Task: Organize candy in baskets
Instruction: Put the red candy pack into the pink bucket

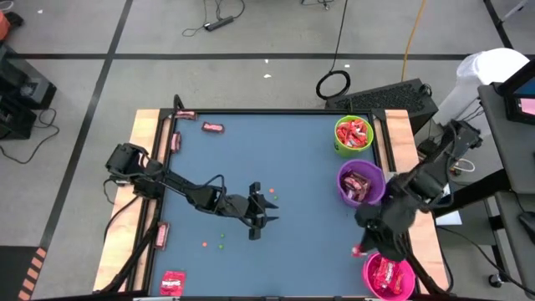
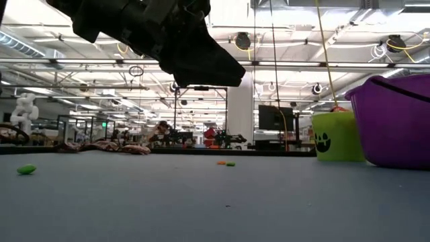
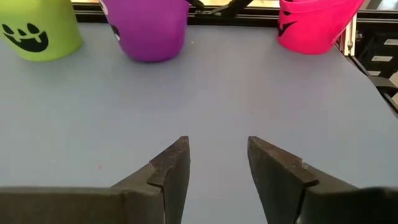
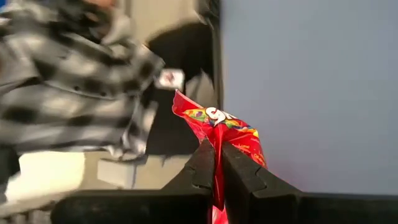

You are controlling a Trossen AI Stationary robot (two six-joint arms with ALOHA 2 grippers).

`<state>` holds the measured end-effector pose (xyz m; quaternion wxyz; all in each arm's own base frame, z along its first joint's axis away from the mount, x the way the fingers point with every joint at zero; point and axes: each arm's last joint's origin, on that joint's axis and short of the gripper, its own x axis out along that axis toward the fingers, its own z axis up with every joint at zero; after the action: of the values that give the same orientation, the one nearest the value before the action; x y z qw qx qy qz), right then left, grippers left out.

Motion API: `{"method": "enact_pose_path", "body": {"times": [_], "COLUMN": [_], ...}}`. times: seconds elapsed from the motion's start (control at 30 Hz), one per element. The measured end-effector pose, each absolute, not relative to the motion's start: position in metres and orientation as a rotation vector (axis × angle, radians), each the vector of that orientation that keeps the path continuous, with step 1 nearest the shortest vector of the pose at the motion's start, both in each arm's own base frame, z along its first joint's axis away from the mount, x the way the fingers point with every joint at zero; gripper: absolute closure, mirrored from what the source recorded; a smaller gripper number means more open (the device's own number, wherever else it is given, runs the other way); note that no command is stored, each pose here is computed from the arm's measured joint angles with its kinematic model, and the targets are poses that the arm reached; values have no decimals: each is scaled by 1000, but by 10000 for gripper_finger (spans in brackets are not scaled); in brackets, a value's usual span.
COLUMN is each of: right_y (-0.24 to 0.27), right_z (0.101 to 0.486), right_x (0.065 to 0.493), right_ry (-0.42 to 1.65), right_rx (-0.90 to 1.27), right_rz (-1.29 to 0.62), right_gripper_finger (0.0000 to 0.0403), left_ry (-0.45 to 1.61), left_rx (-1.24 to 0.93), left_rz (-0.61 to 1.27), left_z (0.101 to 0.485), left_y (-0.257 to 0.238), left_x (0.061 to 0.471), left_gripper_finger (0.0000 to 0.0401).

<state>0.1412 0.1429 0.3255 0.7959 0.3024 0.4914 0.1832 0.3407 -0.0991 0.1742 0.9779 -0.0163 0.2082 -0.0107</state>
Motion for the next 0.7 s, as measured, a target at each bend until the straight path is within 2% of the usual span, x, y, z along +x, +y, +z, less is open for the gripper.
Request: {"method": "enact_pose_path", "body": {"times": [0.27, 0.43, 0.53, 0.7], "right_y": [174, 194, 204, 208], "right_z": [303, 288, 281, 278], "right_x": [111, 97, 92, 89], "right_ry": [1381, 1494, 1535, 1539], "right_rx": [820, 878, 895, 886], "right_rz": [133, -36, -113, -119], "right_gripper_finger": [396, 392, 372, 310], "left_ry": [422, 423, 422, 421], "left_rx": [-97, -107, -106, -113], "left_rz": [-7, -1, 6, 23], "left_z": [174, 174, 174, 174], "left_y": [-99, -98, -96, -90], "left_x": [341, 341, 341, 343], "left_gripper_finger": [233, 233, 233, 233]}}
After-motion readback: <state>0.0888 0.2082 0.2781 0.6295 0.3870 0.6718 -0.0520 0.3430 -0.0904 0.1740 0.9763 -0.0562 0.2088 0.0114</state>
